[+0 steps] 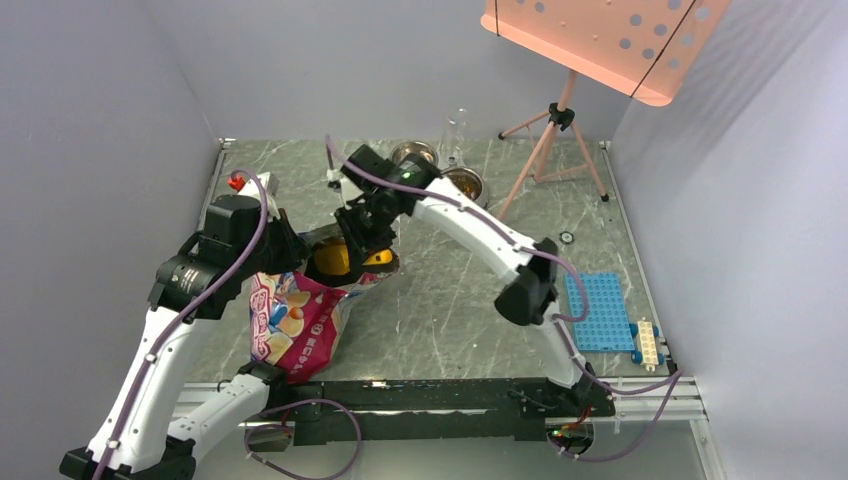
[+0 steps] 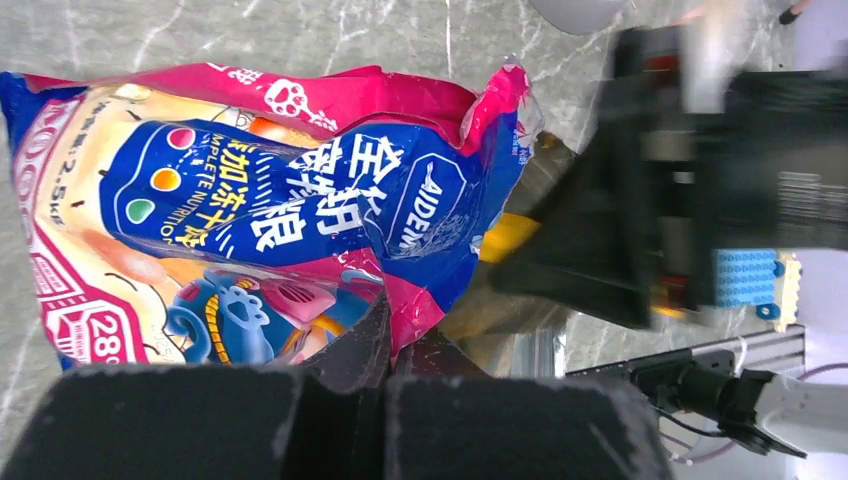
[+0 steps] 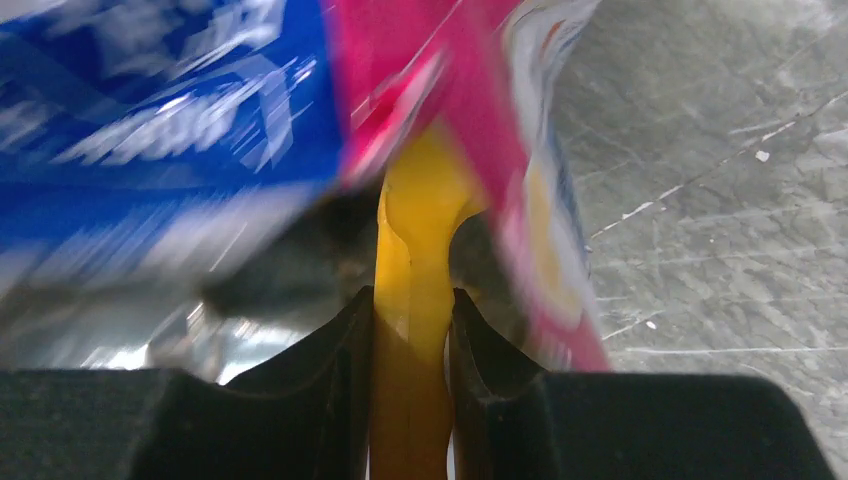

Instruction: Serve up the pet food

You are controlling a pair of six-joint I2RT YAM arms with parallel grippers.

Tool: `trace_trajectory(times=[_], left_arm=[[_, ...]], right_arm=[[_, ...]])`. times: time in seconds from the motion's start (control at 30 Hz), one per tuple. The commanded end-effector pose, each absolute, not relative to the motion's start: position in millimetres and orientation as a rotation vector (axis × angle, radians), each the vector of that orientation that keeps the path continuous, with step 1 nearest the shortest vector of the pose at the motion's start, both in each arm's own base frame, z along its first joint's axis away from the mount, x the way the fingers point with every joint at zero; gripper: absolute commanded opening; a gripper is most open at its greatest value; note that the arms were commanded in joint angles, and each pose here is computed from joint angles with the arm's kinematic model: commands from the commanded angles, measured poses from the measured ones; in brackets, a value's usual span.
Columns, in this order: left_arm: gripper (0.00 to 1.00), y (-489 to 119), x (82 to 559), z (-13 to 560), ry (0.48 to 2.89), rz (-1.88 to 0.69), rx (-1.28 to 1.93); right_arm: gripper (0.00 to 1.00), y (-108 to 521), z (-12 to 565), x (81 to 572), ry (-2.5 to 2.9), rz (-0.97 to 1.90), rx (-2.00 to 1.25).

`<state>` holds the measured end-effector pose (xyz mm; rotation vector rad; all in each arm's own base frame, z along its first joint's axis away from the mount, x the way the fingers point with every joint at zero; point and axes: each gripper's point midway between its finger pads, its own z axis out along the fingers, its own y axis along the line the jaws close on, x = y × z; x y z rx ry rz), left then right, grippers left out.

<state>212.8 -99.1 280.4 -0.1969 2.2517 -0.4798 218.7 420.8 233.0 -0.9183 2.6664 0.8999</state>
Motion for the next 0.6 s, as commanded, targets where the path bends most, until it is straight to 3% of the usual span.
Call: trace_trajectory(times=[0.0, 0.13, 0.27, 0.57], left_arm=[[0.00, -128.2, 212.7, 295.5, 2.221, -0.688, -0.176], [0.00, -144.6, 216.2, 293.3, 2.246, -0.789, -0.181], [0.00, -158.6, 220.1, 291.9, 2.271, -0.872, -0.186], [0.00, -155.2, 218.7, 295.2, 2.260, -0.861, -0.211]], right_arm=[[0.00, 398.1, 174.6, 237.4, 2.850, 0.577, -0.829], [0.00, 421.5, 138.6, 237.0, 2.813, 0.601, -0.908], [0.00, 468.1, 136.2, 224.9, 2.740, 0.912, -0.974], [0.00, 518.0, 224.3, 177.0, 2.378, 1.759, -1.132]])
